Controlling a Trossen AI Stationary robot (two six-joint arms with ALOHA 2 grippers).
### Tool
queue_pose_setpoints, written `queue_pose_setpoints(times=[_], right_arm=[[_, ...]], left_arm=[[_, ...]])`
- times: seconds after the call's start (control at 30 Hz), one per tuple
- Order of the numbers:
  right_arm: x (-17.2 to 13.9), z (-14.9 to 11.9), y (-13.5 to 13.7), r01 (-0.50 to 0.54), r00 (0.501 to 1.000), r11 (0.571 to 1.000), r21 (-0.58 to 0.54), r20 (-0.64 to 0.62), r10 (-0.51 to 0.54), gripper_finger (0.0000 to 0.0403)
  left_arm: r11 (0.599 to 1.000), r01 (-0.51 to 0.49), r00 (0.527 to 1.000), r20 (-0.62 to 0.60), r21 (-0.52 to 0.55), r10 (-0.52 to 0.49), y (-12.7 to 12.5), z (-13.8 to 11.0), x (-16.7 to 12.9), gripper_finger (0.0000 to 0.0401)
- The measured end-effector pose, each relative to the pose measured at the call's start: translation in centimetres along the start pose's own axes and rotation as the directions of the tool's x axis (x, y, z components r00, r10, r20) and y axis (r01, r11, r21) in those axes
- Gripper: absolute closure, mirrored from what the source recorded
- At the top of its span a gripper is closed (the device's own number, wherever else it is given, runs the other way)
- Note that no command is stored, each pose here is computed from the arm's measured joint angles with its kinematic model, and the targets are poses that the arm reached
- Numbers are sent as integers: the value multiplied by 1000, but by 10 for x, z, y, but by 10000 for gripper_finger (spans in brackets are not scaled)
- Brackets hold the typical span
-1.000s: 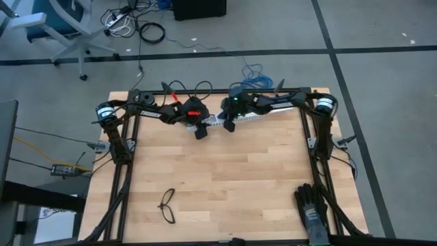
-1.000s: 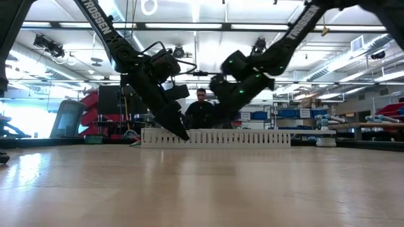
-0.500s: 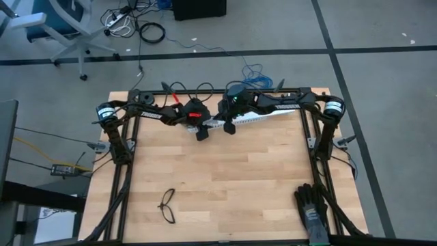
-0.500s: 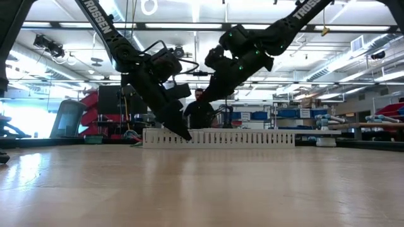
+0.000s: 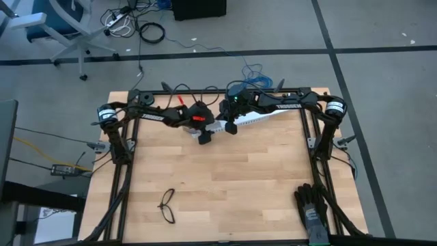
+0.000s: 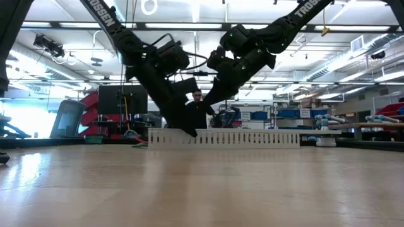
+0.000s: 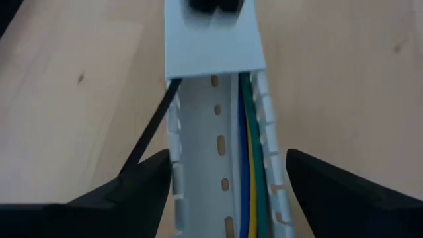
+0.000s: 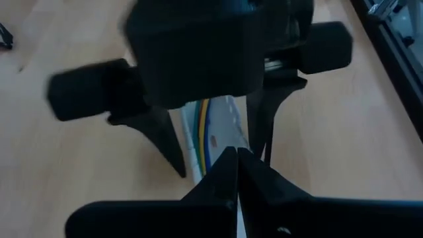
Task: Ziptie cables
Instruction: Close the white cable duct lid
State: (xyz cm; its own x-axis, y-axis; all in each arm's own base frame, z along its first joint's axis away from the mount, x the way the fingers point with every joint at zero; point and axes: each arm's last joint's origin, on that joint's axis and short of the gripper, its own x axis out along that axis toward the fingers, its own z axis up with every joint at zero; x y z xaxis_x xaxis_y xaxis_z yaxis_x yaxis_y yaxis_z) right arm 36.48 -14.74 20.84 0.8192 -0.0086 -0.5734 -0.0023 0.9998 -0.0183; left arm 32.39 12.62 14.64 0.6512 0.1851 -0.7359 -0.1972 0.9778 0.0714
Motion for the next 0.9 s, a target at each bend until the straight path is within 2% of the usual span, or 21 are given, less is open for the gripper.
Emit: queue_pose_setpoints(times=[0.3, 0.53, 0.7, 0.9], right_arm=[[-2, -7, 2, -15, 997, 1000, 10, -80, 16, 403], [-27, -10, 5, 50, 994, 999, -18, -97, -52, 403], [-47, -37, 4, 104, 994, 993, 55, -48, -101, 403], [-51, -70, 11, 125, 992, 984, 126, 6, -127, 403]], left_arm=[[1000, 12, 999, -31, 4, -12, 1, 25, -8, 94], [999, 42, 998, -46, 0, -42, 0, 34, -13, 93], [997, 53, 999, -15, 51, -53, -4, 43, -15, 93], [996, -28, 999, -13, 90, 29, 1, 43, -13, 93]])
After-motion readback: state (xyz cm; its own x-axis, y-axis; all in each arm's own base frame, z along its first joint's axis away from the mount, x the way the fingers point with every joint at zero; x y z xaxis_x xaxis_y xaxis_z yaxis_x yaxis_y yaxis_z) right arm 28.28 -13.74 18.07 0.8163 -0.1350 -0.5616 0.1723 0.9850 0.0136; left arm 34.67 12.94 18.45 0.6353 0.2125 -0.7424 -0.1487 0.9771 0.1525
